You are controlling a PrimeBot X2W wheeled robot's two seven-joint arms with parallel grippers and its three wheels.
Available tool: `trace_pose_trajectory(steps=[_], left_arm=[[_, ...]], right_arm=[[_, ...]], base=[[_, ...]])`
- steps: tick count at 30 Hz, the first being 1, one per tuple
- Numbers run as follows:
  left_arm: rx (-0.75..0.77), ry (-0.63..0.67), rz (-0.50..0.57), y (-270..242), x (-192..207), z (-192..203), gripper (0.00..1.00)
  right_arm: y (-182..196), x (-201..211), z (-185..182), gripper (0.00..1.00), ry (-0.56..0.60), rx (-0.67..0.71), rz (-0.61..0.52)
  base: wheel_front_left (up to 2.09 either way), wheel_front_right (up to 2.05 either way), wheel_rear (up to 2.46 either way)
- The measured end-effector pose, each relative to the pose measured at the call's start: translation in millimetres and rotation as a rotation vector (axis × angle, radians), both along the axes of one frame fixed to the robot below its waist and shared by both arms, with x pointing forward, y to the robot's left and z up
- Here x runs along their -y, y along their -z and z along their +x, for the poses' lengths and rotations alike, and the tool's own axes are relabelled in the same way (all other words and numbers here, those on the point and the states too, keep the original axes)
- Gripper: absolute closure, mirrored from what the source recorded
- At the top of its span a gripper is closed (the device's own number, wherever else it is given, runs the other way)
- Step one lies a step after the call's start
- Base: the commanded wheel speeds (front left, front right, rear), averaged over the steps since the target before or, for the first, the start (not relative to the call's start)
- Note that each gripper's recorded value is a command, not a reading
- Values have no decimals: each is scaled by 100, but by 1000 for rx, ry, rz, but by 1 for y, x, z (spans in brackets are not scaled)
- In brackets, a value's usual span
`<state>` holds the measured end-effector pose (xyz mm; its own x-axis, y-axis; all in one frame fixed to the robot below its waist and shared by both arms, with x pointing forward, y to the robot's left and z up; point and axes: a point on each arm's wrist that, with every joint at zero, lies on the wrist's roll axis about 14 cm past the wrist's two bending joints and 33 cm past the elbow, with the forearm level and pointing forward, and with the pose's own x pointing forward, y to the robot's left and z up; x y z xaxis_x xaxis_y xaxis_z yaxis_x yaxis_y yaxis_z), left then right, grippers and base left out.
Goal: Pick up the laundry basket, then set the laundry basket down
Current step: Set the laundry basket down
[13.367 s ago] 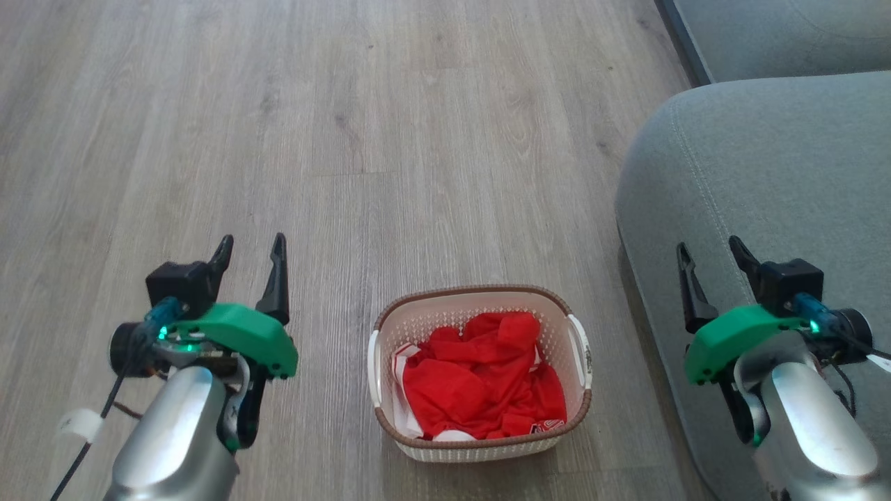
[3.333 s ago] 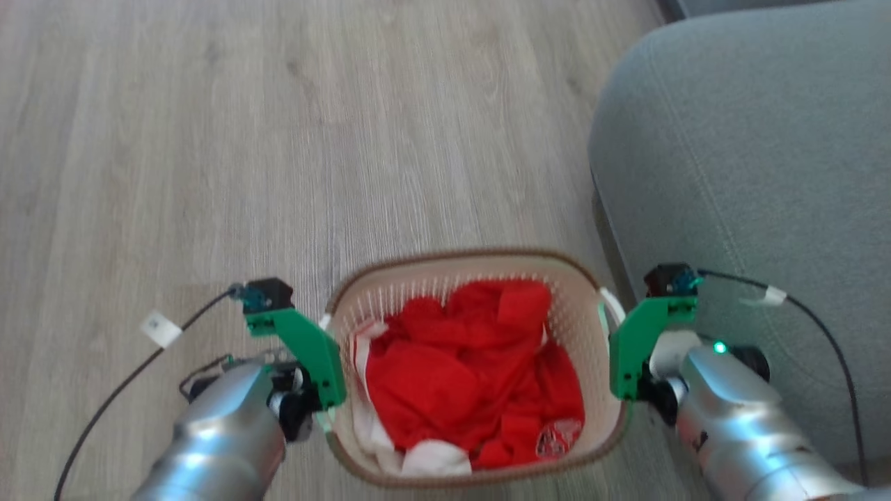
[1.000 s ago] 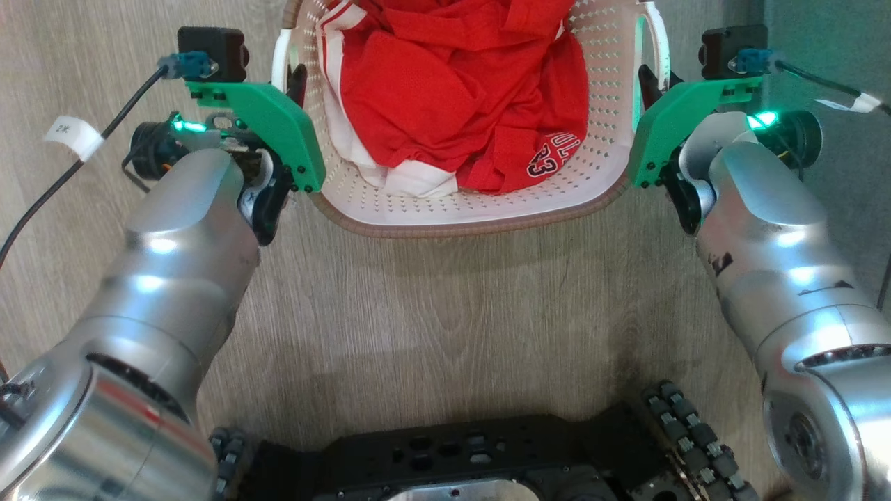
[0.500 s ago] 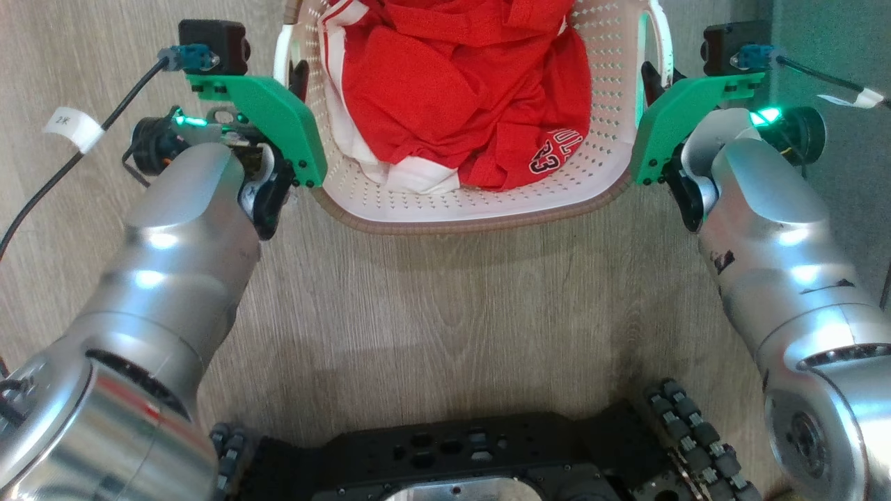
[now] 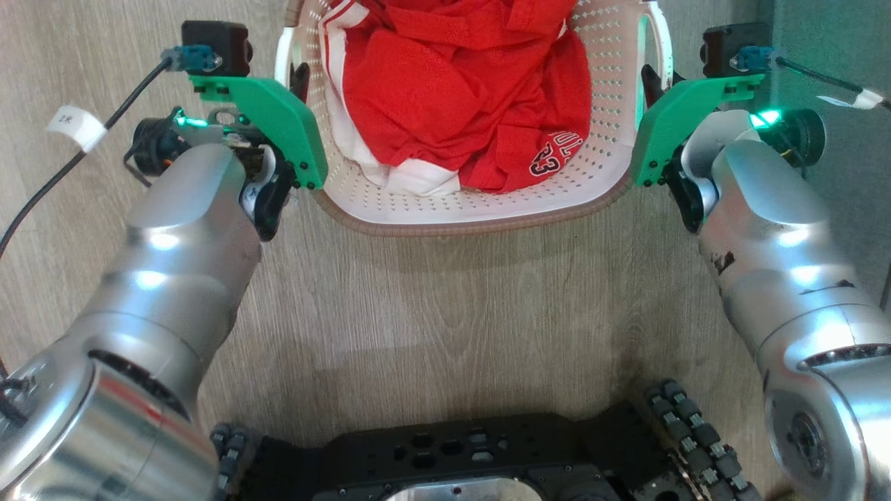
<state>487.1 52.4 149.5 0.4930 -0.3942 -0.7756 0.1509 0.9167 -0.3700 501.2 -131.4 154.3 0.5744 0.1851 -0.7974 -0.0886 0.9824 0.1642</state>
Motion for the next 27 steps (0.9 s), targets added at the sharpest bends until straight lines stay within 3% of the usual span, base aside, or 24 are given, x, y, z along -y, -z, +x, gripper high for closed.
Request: trace_pose_trajectory(steps=[3, 4, 5, 7, 19, 27], left_arm=[[-2, 8, 3, 0, 0, -1, 100], [-2, 8, 3, -1, 0, -1, 9], [-5, 12, 1, -1, 0, -2, 0], [-12, 9, 31, 1, -14, -3, 0], [12, 9, 21, -8, -9, 3, 0], [101, -13, 12, -40, -11, 8, 0]], right_arm=[[-1, -1, 1, 100, -3, 11, 2], [-1, -3, 2, 66, -12, 17, 3], [-2, -3, 4, 0, -19, 29, 3], [-5, 6, 9, 0, -5, 48, -7], [-15, 1, 8, 0, -14, 60, 18], [-50, 4, 13, 0, 1, 153, 24]], base=[[0, 0, 0], [0, 0, 0], [0, 0, 0], [0, 0, 0], [0, 0, 0], [0, 0, 0]])
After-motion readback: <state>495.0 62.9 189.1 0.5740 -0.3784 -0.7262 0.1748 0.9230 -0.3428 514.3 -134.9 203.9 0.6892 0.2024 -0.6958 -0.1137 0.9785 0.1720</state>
